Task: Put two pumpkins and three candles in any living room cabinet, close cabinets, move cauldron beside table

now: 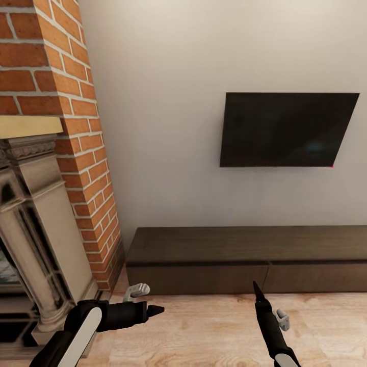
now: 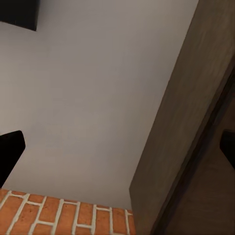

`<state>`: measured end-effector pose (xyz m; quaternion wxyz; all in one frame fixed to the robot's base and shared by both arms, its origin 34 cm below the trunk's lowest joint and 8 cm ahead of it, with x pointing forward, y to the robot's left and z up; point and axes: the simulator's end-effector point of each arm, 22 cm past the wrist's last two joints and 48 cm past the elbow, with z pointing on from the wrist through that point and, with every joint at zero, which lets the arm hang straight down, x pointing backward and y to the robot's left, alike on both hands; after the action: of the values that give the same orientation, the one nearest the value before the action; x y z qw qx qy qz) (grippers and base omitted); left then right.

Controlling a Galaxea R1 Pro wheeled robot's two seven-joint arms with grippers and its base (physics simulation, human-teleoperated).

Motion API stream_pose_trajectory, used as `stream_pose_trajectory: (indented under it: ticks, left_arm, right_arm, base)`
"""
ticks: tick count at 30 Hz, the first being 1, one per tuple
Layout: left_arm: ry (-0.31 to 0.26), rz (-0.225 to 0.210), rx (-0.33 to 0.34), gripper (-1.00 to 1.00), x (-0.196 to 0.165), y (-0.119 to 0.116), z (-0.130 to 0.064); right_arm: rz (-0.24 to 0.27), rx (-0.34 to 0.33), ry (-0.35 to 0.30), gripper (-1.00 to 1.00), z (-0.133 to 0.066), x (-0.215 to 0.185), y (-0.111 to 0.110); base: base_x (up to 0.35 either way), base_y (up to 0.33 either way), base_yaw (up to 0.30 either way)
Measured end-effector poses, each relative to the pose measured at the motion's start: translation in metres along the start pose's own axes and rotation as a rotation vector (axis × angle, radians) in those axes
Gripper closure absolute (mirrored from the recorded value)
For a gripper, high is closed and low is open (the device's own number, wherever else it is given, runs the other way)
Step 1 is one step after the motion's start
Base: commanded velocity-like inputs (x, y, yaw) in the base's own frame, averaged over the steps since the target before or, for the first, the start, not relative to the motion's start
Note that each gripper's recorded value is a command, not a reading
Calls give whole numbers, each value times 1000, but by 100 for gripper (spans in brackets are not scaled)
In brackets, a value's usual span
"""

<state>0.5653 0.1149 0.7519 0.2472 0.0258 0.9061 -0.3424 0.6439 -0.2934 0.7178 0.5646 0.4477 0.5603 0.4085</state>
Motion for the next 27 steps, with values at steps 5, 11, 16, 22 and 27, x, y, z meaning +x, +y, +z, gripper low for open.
stream_pose_trajectory:
  ticks: [5, 11, 16, 22, 27]
  left_arm:
    - [-1, -1, 1, -100, 5, 5, 5]
    - [0, -1, 0, -100, 11, 12, 12]
    - [1, -1, 0, -100, 16, 17, 18]
    - [0, -2, 0, -100, 22, 24, 24]
    - [-2, -3, -1, -100, 27, 30, 30]
  right_arm:
    - [-2, 0, -2, -100, -1, 2, -9]
    - [-18, 5, 2, -100, 0, 6, -19]
    - [-13, 3, 2, -100, 0, 9, -27]
    - [-2, -2, -6, -100, -1, 10, -37]
    - [-11, -3, -8, -100, -1, 11, -45]
  base:
    - [0, 0, 0]
    - [0, 0, 0]
    - [0, 0, 0]
    - [0, 0, 0]
    - [0, 0, 0]
